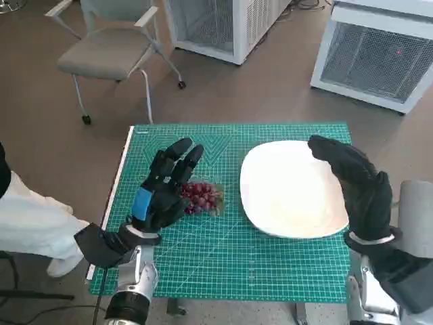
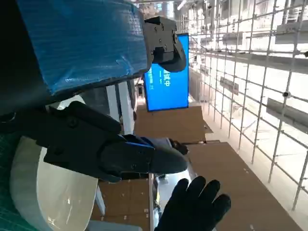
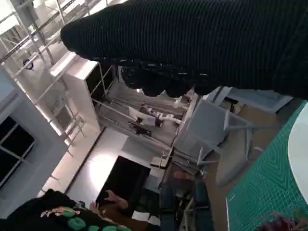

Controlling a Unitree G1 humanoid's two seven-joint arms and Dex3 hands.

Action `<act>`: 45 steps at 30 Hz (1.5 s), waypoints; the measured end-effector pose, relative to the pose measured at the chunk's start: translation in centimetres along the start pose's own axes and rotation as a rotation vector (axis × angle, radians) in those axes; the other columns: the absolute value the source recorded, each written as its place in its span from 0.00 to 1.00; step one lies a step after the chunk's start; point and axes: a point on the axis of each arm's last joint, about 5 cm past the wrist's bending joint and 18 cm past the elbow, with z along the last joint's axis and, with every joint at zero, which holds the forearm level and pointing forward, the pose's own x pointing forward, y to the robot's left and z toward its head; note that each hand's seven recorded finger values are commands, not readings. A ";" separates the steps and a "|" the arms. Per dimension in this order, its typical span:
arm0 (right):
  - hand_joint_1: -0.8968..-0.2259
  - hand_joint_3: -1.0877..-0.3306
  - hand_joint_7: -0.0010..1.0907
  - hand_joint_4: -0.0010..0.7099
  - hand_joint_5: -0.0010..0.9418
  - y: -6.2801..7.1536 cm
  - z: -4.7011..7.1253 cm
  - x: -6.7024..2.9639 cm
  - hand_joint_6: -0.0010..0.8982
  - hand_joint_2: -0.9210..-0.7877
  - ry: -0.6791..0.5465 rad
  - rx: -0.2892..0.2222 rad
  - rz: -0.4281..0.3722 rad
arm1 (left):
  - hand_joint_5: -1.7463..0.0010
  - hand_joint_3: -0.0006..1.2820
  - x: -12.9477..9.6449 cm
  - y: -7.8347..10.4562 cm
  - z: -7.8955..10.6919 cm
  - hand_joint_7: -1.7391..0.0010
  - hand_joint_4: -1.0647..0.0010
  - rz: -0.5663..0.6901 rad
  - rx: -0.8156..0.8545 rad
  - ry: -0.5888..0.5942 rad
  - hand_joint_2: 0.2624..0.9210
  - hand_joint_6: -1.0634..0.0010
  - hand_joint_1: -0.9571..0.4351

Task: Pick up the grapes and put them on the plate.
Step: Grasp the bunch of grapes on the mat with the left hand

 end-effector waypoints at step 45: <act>0.45 0.46 0.65 0.47 0.00 -0.1 -0.1 0.01 0.00 0.00 0.007 0.003 0.003 | 1.00 0.16 -0.6 0.1 0.0 0.89 0.77 0.000 0.006 -0.005 1.00 0.81 0.30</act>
